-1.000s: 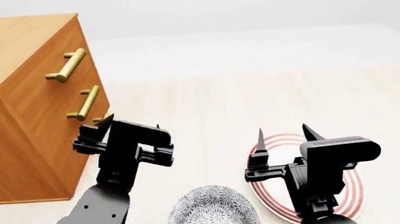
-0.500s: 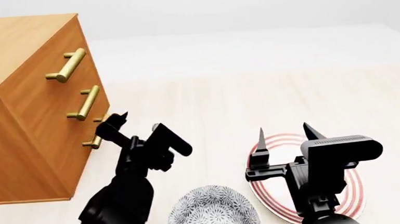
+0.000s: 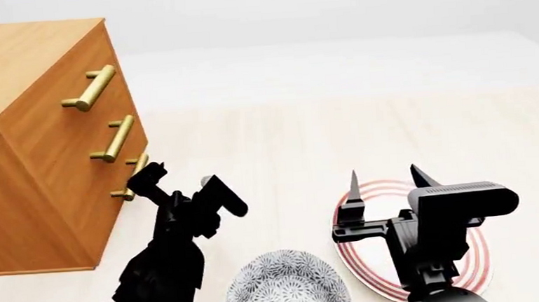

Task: Open the bottom drawer of the cabinet.

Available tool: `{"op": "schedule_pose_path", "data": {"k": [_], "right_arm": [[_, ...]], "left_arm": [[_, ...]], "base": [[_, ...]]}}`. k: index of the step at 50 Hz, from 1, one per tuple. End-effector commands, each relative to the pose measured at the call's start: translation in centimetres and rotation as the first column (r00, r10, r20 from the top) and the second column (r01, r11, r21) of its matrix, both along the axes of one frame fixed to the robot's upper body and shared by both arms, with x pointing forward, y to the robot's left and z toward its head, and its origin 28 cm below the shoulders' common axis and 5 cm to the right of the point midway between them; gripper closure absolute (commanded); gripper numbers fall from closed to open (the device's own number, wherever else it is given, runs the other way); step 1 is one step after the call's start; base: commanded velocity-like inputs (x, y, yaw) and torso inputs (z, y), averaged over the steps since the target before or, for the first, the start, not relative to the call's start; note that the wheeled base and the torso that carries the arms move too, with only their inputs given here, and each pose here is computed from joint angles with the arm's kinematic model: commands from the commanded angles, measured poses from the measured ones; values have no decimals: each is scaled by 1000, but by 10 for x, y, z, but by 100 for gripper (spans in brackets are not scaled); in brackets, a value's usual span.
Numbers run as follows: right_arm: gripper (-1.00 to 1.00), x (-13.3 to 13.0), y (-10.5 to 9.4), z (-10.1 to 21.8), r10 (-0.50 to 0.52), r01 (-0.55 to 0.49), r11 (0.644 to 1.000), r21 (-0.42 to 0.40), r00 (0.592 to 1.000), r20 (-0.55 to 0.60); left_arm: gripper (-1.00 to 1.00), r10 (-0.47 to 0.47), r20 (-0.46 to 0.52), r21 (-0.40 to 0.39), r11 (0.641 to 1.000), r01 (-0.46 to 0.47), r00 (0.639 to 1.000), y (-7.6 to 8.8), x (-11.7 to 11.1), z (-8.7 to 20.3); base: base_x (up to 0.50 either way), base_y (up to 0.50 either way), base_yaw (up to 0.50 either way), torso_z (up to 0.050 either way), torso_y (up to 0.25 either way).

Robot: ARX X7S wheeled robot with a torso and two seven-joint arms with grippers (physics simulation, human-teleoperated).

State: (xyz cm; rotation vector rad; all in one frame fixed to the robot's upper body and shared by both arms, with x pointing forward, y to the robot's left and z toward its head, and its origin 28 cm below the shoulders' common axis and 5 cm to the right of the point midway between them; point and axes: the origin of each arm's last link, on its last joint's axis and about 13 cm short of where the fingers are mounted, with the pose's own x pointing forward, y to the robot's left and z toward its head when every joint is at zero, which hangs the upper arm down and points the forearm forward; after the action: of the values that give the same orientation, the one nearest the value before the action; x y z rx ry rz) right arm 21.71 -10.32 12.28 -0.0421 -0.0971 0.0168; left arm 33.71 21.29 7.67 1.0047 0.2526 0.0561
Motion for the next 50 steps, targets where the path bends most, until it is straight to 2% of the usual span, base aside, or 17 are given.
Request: {"op": "schedule_pose_path", "data": {"k": [1,11,17,18,27,50], "right_arm": [[-100,1,0,-1,0,0,1000,2,1000,-2],[-100,1,0,-1,3,-3,1000,1,1000,-2],[-100,0,1,-1,4,-4,1000,1,1000,-2],[-100,1,1,-3,3,-3,1000,-3,1000,-8],[-100,1,1,-4,5,-5,1000,-3,1000,-10],[-100,0,2,-2,9,-9,1000,-3,1000,-8]], "left_arm": [[-100,45,-27,18,999,-45,999,8,7,-9],[-100,93,-40,22,996,-92,995,15,15,-14],[-100,149,-60,21,989,-148,987,24,25,-20],[-100,189,-82,6,982,-189,979,31,28,-24],[-100,192,-87,5,981,-192,978,31,31,-26],[-100,279,-88,20,960,-278,956,46,33,-23]], "base": [[0,0,0,0,0],[0,0,0,0,0],[0,0,0,0,0],[0,0,0,0,0],[0,0,0,0,0],[0,0,0,0,0]]}}
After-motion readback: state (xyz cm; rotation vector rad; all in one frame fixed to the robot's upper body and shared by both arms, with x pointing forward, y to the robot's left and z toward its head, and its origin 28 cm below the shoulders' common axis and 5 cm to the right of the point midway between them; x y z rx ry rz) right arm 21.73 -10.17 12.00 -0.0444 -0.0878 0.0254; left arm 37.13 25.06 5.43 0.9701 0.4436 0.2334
